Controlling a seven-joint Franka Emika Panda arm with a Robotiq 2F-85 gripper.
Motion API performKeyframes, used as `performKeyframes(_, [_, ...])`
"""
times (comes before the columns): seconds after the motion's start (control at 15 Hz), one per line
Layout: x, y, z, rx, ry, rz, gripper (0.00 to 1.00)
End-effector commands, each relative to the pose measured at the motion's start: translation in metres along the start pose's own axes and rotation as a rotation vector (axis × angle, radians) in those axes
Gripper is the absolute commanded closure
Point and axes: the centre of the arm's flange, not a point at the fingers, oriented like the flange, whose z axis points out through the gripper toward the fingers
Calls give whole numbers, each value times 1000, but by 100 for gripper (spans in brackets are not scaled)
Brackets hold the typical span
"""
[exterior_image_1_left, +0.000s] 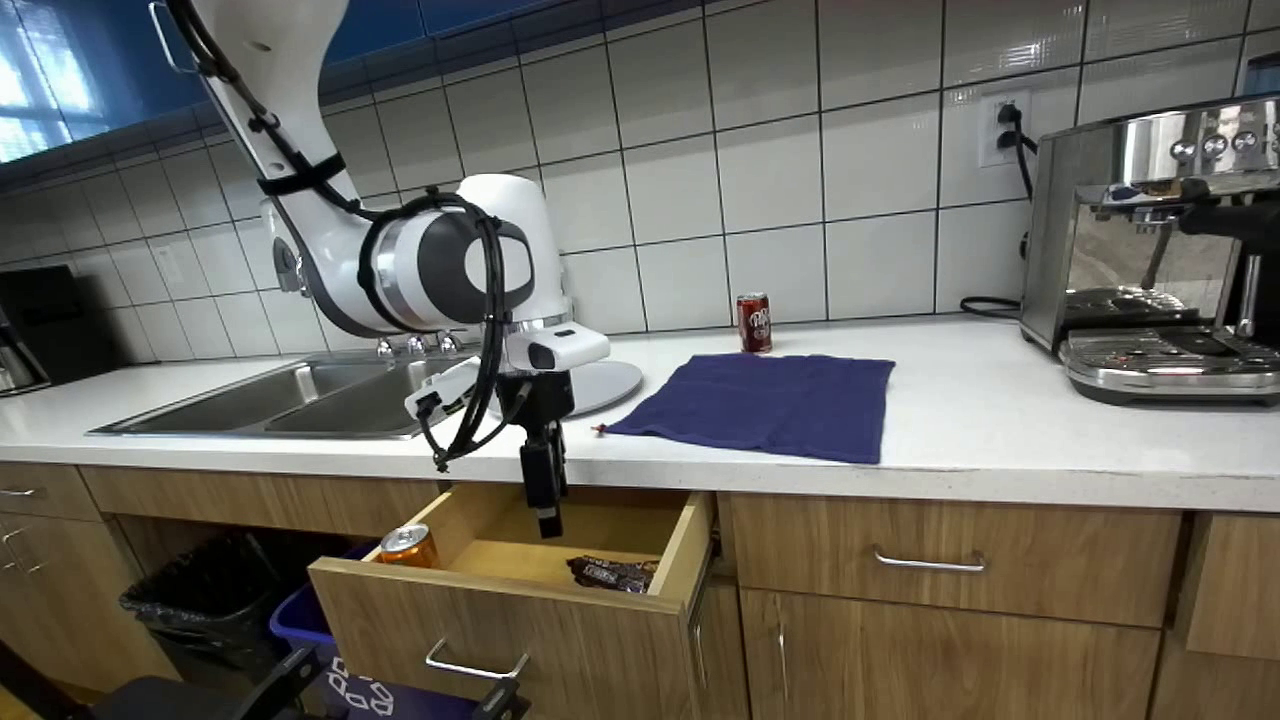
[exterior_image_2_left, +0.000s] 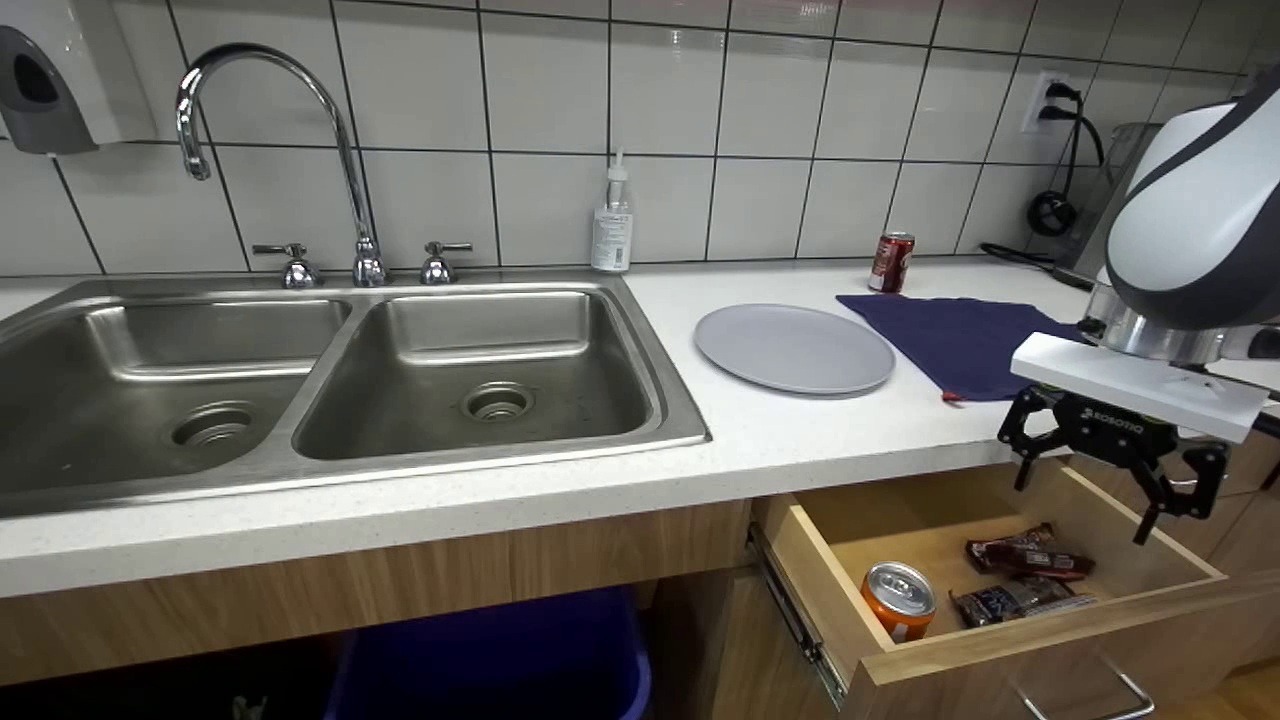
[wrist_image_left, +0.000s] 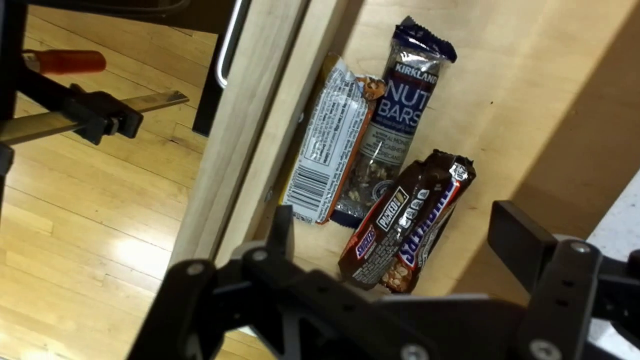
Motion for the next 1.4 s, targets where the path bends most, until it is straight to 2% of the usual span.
performKeyframes(0.0, [-7, 13, -23, -36, -28, -119, 0])
performKeyframes(0.33, [-9, 24, -33, -99, -77, -310, 0])
performKeyframes(0.67, [-11, 31, -37, -127, -147, -471, 0])
performKeyframes(1.33, [-22, 35, -24, -202, -244, -689, 0])
